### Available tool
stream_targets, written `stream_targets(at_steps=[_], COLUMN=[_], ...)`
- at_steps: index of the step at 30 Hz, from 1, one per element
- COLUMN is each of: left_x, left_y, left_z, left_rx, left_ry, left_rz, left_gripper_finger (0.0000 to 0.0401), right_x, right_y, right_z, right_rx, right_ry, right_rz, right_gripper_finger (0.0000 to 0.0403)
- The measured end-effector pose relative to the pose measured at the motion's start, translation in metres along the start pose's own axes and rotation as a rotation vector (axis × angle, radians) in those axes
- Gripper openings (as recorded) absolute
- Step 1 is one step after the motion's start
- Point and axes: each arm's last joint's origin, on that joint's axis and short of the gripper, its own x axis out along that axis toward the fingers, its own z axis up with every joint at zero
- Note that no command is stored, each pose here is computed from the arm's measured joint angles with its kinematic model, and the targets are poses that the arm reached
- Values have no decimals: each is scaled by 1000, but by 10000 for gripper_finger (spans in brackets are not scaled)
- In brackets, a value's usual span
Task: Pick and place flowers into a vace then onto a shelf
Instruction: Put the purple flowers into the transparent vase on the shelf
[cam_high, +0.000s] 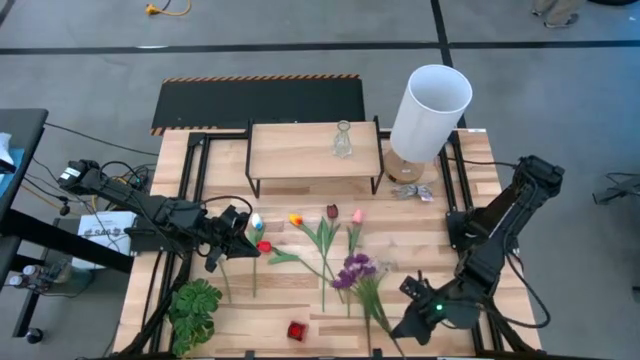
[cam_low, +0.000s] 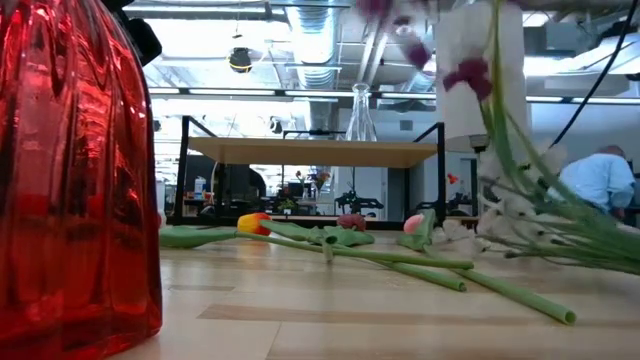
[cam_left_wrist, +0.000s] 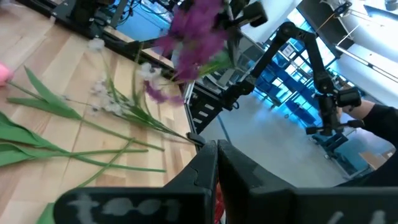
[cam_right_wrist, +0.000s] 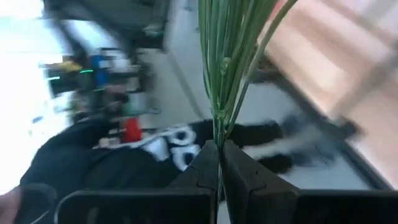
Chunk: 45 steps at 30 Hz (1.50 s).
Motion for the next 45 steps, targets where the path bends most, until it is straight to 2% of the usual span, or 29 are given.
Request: stream_targets(at_steps=[6, 12, 18, 21, 31, 40, 42, 45], left_x=[0, 0, 0, 0, 0, 0, 0, 0], left_y=[0, 0, 0, 0, 0, 2, 2, 3], left_z=[0, 0, 0, 0, 0, 1, 2, 2], left_rx=[-24, -24, -18, -4, 35, 66, 66, 65], left_ry=[0, -2, -3, -4, -8, -41, -55, -72], left_rz=[0, 2, 3, 5, 11, 58, 77, 102], left_gripper_finger=[0, 0, 0, 0, 0, 0, 0, 0], right_x=[-5, -20, -36, -45, -66, -83, -84, -81], right_y=[5, 19, 27, 30, 30, 55, 61, 68], right_z=[10, 26, 49, 67, 143, 220, 237, 263], right_rx=[-50, -207, -293, -353, -605, -832, -874, -896], right_ry=[-101, -308, -442, -556, -839, -1066, -1121, -1205], right_rz=[32, 94, 93, 65, -163, -437, -521, -709], right_gripper_finger=[0, 0, 0, 0, 0, 0, 0, 0])
